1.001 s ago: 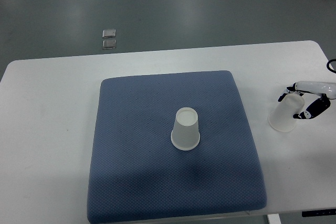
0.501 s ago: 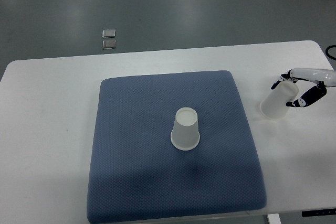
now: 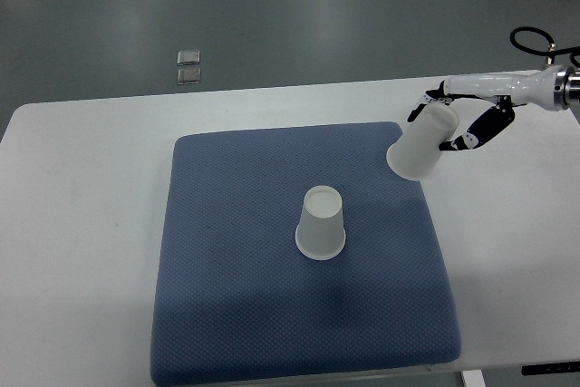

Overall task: Stack paper cups
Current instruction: 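Lift the cup and carry it over the cup on the mat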

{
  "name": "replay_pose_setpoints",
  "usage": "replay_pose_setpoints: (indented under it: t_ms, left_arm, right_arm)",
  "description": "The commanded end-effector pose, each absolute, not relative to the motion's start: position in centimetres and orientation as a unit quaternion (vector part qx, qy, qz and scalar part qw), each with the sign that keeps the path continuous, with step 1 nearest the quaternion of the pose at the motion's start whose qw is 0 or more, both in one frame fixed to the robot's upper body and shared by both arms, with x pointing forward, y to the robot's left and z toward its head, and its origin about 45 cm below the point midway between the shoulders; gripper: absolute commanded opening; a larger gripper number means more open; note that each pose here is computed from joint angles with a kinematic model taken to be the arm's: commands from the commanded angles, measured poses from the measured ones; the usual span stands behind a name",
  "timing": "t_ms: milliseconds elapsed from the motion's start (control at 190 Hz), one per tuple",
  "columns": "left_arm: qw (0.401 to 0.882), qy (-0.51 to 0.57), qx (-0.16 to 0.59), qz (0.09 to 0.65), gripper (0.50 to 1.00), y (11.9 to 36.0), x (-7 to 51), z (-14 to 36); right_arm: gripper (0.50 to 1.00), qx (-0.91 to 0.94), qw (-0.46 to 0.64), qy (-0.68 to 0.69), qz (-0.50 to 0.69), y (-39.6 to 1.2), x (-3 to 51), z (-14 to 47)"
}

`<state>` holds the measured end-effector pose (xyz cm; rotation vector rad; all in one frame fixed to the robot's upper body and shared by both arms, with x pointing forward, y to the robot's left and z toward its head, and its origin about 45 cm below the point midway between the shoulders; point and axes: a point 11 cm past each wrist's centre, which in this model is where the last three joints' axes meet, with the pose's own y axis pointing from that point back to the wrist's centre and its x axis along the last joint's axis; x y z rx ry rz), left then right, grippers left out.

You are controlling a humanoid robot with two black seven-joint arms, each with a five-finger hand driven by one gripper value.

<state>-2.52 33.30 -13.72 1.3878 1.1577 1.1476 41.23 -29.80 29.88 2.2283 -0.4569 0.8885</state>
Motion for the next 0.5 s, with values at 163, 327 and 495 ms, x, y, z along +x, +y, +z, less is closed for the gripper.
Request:
replay_pose_setpoints:
  t_ms: [163, 327, 495]
  left_arm:
    - [0.480, 0.474, 0.569, 0.471, 1.000, 33.3, -2.5, -13.7]
    - [0.480, 0.475, 0.569, 0.470, 1.000, 33.3, -2.5, -13.7]
    - [0.480, 0.475, 0.569, 0.470, 1.000, 33.3, -2.5, -13.7]
  right_arm:
    - [0.705, 0.881, 0.288, -0.082, 0.366, -23.0, 38.9, 33.7]
    - [0.705, 0.880, 0.284, -0.062, 0.375, -20.4, 38.6, 33.6]
    - [0.705, 0.884, 0.274, -0.041, 0.376, -18.2, 38.2, 33.0]
